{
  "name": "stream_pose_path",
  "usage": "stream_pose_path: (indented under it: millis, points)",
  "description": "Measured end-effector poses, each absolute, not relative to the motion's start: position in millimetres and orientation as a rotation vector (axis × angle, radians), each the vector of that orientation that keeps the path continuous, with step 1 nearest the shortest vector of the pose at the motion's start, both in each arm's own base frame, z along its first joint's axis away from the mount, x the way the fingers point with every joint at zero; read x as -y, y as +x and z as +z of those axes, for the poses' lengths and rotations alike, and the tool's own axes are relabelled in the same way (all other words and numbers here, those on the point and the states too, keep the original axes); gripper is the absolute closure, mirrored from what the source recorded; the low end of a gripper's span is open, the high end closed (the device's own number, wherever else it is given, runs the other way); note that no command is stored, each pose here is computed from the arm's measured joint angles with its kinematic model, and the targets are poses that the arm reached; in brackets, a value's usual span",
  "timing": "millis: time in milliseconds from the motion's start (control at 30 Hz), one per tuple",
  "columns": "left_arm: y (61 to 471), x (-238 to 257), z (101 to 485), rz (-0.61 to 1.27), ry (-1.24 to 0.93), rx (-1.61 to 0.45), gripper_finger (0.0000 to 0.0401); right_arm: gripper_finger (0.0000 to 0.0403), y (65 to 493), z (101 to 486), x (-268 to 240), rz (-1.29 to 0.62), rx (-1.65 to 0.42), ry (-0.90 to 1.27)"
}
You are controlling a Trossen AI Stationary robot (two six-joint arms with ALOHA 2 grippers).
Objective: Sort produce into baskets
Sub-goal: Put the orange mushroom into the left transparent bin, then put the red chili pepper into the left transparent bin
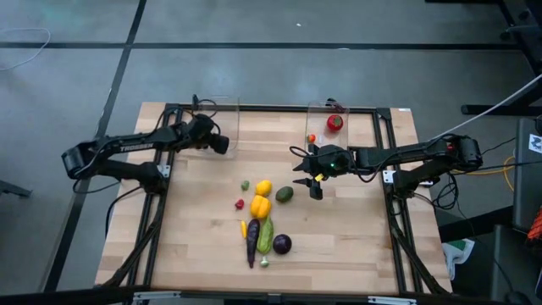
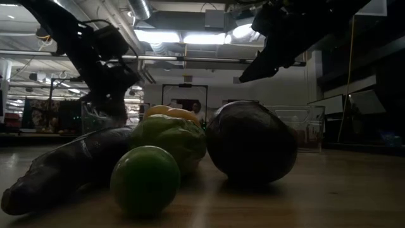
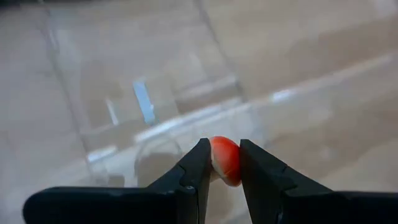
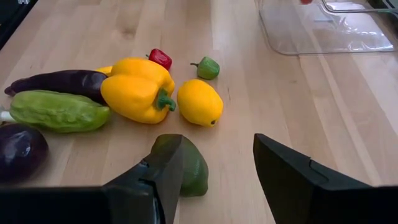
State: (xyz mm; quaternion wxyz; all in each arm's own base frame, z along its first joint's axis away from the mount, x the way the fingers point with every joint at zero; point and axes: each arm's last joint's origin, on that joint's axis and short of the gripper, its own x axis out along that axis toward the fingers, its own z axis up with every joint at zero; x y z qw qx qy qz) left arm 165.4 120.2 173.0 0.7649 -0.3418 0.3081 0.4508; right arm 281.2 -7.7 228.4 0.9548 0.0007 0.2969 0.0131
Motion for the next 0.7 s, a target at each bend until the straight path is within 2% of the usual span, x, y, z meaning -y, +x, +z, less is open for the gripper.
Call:
stream_pose_path:
  millis: [367, 700]
  points:
    - [164.7, -118.9, 166.3, 0.965, -0.752, -0.743, 0.0325, 0.021, 281.2, 228.4, 7.8, 0.027, -0.603, -0.001]
    - [165.1, -119.1, 166.7, 0.964, -0.749, -0.736, 0.0256, 0.021, 281.2, 228.4, 7.7, 0.027, -0.603, -0.001]
